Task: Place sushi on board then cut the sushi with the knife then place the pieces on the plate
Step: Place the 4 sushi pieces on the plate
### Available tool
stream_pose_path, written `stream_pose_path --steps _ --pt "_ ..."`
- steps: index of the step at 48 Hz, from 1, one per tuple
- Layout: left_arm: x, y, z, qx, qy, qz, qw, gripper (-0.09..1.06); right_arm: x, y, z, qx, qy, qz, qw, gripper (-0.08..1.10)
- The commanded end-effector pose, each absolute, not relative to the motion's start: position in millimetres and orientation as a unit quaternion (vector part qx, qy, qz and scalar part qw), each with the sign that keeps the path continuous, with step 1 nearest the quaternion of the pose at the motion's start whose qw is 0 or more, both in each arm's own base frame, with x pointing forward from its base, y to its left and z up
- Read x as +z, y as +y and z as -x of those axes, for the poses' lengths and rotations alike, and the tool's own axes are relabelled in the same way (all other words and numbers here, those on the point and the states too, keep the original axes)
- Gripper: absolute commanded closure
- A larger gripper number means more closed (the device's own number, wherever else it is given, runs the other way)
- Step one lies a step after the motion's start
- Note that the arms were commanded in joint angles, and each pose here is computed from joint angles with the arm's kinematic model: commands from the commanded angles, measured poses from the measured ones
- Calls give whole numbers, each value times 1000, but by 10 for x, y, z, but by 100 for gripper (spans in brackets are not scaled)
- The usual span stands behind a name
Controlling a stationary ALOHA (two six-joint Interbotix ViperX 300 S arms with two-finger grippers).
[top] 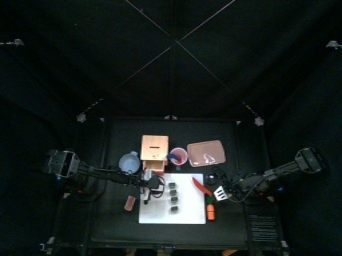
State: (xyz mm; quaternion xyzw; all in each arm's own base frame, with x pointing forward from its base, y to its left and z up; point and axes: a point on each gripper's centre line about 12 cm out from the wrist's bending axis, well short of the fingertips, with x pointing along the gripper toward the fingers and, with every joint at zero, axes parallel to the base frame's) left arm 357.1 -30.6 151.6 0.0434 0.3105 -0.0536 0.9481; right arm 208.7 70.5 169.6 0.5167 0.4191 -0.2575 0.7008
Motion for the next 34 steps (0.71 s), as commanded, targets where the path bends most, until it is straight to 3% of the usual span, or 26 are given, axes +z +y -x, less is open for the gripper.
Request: stream_pose_path --steps 1,17,24,34 --pt "1610 -297 -3584 -52 295 -42 953 19 1745 807 -2180 -252 411 -533 695 58" --pt "1585 -295 -3563 -52 299 -42 952 19 1650 937 -2291 -249 416 -568 665 38" --pt "1576 -294 -3555 -52 300 -41 952 19 1613 956 -2323 -243 419 -563 669 30" --pt "1576 -294 -3555 -52 300 -41 952 19 1651 942 -2376 -232 411 -554 685 29"
